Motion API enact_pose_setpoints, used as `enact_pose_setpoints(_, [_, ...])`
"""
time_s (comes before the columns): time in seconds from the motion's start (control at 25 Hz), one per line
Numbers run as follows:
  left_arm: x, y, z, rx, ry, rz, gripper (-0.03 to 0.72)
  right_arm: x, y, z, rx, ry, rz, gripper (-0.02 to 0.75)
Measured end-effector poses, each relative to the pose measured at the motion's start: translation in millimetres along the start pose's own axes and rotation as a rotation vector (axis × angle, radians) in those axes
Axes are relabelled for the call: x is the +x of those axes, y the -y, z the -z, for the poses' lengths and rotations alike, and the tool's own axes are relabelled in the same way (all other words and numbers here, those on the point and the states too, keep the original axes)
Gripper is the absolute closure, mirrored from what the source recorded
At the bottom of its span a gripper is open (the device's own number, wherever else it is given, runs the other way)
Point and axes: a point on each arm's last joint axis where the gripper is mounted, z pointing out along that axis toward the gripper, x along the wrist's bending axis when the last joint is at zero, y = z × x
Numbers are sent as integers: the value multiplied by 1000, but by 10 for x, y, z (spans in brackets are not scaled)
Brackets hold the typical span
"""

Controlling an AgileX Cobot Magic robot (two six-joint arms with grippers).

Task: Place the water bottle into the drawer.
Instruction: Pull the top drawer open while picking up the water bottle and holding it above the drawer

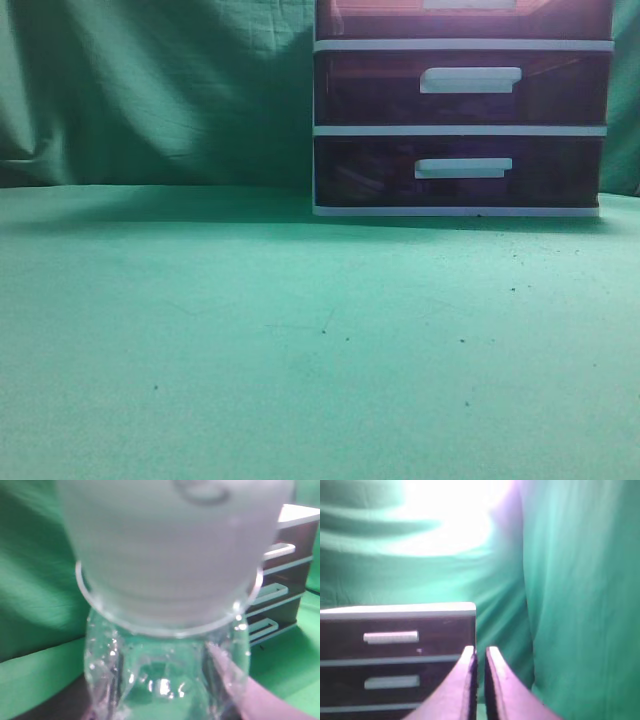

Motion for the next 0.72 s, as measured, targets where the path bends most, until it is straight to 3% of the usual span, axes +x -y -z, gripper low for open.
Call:
enact_pose_setpoints(0.12, [-111,-26,54,16,20,-9,391,22,-310,-51,-7,-16,67,690])
enact_pose_setpoints(0.28, [-256,16,51,69,51,-17,391,72,-644,-302,162,-67,221,690])
enact_pose_setpoints(0.52, [-346,68,-4,100,85,-23,391,126,-699,-982,492,-220,574,690])
enact_pose_setpoints(0.72, [-343,86,-19,112,80,-22,391,287,-665,-1512,547,-393,771,690])
